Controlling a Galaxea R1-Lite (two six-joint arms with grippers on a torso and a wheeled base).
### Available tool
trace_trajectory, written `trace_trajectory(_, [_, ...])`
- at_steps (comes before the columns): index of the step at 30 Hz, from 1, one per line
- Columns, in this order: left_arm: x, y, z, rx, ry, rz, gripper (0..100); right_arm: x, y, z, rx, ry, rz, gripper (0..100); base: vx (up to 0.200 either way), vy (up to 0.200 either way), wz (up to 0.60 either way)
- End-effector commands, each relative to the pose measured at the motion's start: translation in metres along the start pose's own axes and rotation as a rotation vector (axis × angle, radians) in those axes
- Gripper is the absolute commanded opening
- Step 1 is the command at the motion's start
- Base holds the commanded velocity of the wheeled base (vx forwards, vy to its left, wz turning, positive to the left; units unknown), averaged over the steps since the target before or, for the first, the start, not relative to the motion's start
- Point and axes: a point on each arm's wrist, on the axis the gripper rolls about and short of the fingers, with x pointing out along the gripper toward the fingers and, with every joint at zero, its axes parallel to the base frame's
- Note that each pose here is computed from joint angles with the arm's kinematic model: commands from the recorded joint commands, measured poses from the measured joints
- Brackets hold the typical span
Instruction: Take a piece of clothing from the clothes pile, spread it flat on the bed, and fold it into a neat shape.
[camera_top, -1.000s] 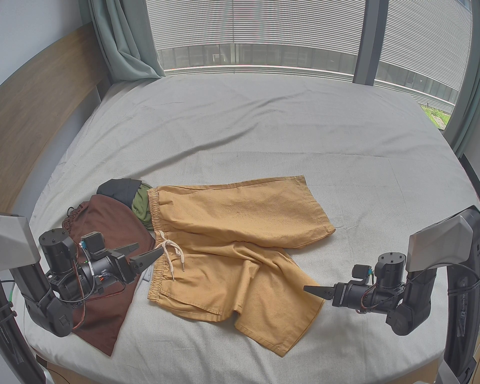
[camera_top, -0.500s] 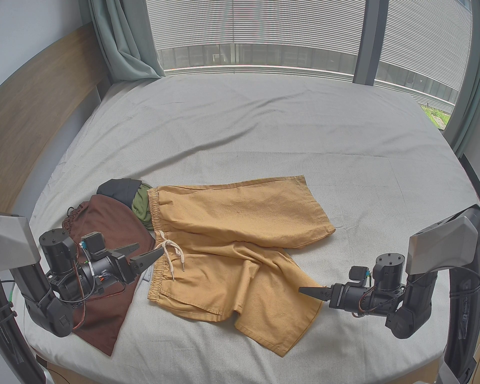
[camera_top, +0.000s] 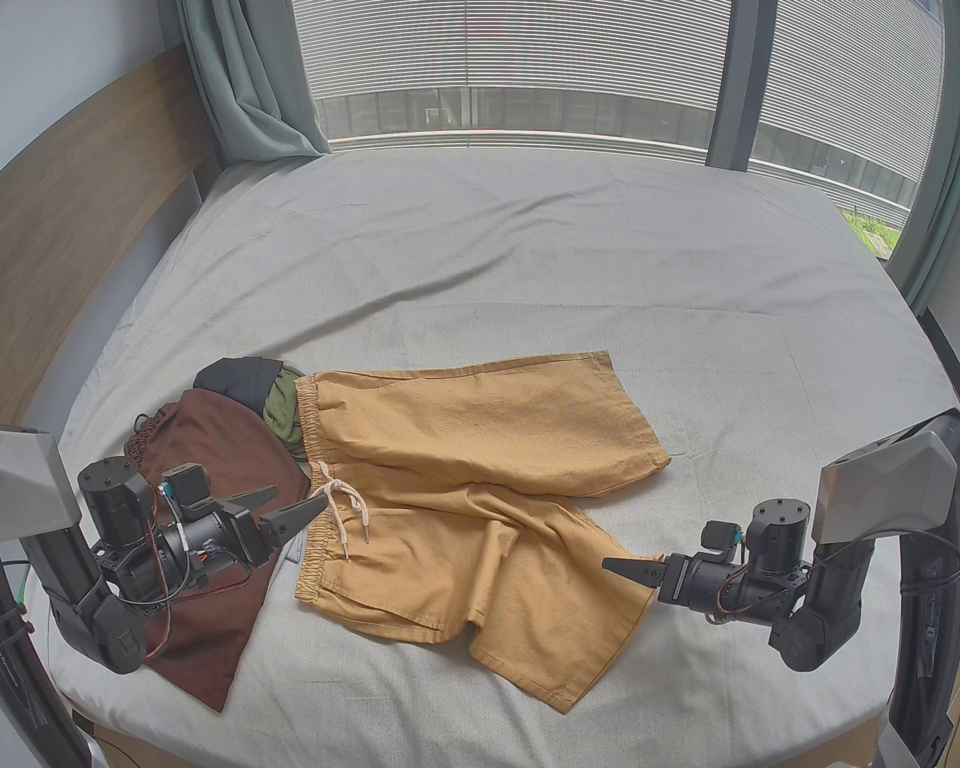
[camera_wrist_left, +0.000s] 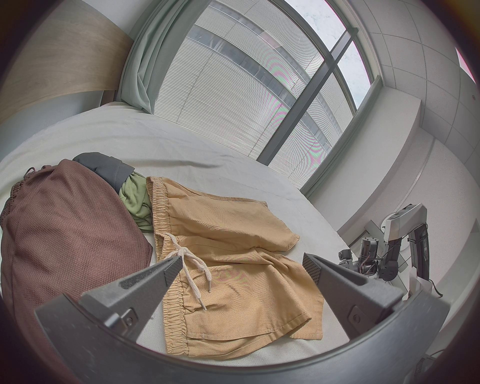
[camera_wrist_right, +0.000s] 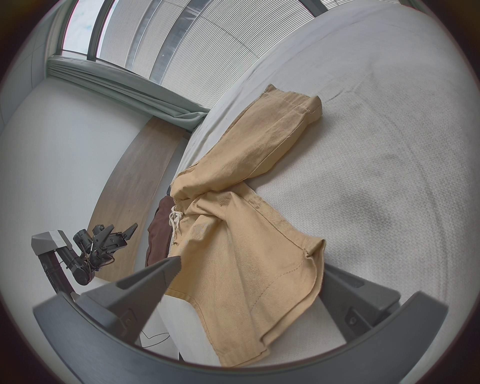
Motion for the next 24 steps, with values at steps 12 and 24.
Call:
trace_trajectory(12, [0.0,0.0,-0.001,-0.003,0.006,-0.001,100,0.002,-0.01,0.014,-0.008,-0.059,-0.018,0,0.0,0.0,0.0])
trace_trajectory(24, [0.002,0.001,-0.004,-0.009,0.014,0.0,100,0.01,-0.047,0.05,-0.048,-0.204,-0.053,0,0.0,0.0,0.0])
